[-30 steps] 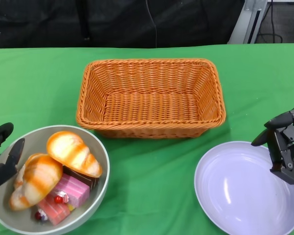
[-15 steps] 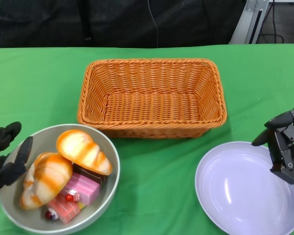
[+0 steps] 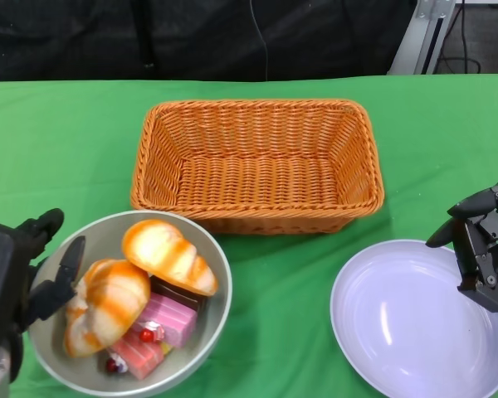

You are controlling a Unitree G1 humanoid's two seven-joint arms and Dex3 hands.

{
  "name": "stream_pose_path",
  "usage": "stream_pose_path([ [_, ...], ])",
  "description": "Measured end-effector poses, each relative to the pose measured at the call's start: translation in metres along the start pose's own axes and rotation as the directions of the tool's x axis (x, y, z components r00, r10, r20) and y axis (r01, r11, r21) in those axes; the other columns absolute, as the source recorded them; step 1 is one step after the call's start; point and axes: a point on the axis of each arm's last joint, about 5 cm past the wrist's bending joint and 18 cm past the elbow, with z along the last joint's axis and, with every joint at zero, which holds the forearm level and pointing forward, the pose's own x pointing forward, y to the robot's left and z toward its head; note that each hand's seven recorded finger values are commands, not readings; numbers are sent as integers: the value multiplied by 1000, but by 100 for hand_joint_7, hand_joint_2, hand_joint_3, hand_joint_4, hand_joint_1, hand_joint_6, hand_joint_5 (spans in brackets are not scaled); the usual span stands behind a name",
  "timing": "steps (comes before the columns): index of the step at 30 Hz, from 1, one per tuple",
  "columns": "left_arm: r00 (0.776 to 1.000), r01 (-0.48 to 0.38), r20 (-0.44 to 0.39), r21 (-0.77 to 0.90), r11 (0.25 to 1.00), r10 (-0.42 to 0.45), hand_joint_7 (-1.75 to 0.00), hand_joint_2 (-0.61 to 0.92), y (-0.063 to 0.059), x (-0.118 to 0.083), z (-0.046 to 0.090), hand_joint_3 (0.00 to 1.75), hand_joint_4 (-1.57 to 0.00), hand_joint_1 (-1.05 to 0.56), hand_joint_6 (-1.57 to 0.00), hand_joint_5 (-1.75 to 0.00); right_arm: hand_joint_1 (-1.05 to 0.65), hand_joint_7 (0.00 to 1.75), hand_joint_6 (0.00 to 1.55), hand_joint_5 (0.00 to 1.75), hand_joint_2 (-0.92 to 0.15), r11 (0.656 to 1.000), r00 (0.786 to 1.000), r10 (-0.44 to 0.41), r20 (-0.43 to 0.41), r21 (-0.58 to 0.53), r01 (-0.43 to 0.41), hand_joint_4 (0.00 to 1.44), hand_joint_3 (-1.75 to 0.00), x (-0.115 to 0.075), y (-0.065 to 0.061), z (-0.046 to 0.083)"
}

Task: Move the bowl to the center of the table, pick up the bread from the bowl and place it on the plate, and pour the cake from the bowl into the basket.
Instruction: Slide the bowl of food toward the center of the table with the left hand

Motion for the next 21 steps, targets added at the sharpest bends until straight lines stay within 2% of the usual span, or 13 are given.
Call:
stream_pose_path([
  [8,1000,16,-12,-18,1000,-16,0,92,-12,-5,3,71,-21,-88,-19,0,-14,127,69,165,-67,1000,1000,3,0,-1,-3,74,-91,0,0,0],
  [21,996,91,-23,-45,995,-92,0,92,-30,-11,8,72,-13,-86,-11,0,-14,127,69,165,-66,1000,1000,3,0,0,-3,75,-91,0,0,0],
])
